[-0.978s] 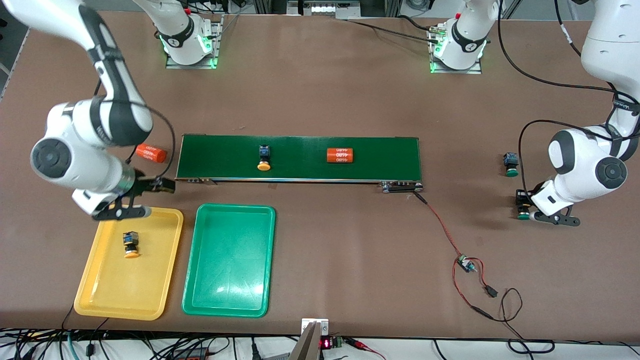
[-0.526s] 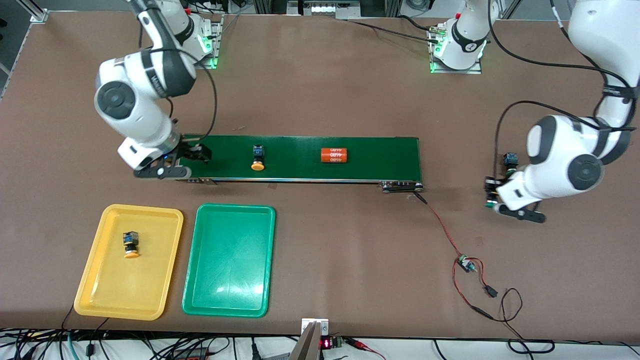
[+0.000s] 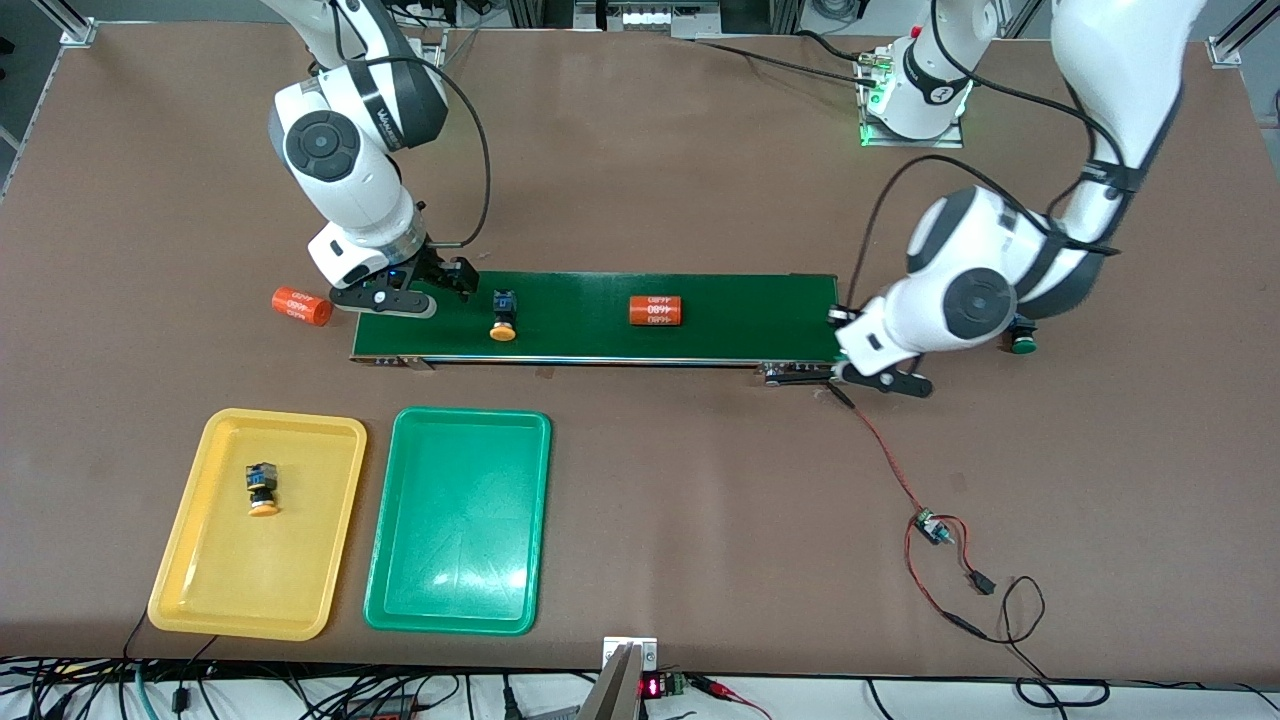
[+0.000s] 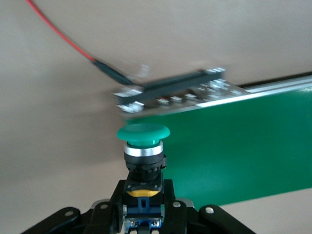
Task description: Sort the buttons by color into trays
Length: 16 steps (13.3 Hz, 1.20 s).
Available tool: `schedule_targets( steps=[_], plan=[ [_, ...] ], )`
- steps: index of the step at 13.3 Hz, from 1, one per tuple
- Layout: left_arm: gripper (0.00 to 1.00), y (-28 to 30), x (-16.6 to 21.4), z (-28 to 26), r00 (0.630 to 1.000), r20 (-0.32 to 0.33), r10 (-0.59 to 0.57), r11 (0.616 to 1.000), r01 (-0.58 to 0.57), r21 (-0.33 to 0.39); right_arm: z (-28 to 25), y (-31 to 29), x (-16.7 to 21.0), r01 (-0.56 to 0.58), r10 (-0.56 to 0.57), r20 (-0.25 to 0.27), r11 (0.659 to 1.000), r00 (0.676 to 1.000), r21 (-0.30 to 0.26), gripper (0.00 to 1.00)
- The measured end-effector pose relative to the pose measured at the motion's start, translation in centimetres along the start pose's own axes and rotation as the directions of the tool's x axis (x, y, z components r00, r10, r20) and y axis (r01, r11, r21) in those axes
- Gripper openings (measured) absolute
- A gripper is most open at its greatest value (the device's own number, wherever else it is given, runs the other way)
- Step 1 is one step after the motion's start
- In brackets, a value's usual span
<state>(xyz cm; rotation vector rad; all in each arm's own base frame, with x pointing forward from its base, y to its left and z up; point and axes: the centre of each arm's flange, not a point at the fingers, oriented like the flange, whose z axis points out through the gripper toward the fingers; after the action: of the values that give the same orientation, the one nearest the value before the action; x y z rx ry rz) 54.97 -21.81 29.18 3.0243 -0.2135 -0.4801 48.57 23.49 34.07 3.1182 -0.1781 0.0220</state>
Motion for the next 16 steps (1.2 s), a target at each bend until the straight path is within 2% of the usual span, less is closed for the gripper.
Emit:
schedule_targets(
  steps=[3,5,6,9,11,12,14,16],
  plan=[
    [0.33,5.1,-1.7,3.2,0.999,0.017,-0.028,1.0,0.027,0.013,1.3,-1.1,-1.4,-0.004,0.004,-0.013,1.0,1.0,0.015,1.0],
    [0.33,5.7,-2.0,5.3,0.999,0.017,-0.034,0.999,0.034,0.001,2.3,-2.0,-2.2,-0.01,0.01,-0.015,1.0,1.0,0.025,1.0],
    [0.4,5.5,-2.0,5.8,0.999,0.022,-0.036,0.999,0.036,-0.002,2.9,-2.4,-2.4,-0.013,0.013,-0.015,0.999,1.0,0.031,1.0],
    [0.69,4.9,-1.5,5.2,0.999,0.009,-0.049,0.999,0.049,-0.011,4.4,-2.7,-2.6,-0.014,0.014,-0.016,0.999,1.0,0.047,1.0],
    [0.91,3.2,-1.1,2.2,0.997,-0.01,-0.082,0.997,0.082,0.001,5.3,-2.8,-2.5,-0.011,0.012,-0.018,0.998,1.0,0.056,1.0],
    [0.99,1.8,-1.0,-0.3,0.994,-0.017,-0.107,0.994,0.108,0.014,5.8,-2.8,-2.5,-0.009,0.011,-0.019,0.998,1.0,0.06,1.0],
    [1.0,-1.8,-0.9,-4.8,0.984,-0.036,-0.173,0.984,0.174,0.034,6.7,-2.8,-2.5,0.007,-0.006,-0.023,0.998,1.0,0.055,1.0],
    [1.0,-7.2,-0.3,-6.8,0.965,-0.054,-0.255,0.966,0.257,0.036,7.6,-2.3,-2.3,0.026,-0.025,-0.028,0.999,0.999,0.035,1.0]
  ],
)
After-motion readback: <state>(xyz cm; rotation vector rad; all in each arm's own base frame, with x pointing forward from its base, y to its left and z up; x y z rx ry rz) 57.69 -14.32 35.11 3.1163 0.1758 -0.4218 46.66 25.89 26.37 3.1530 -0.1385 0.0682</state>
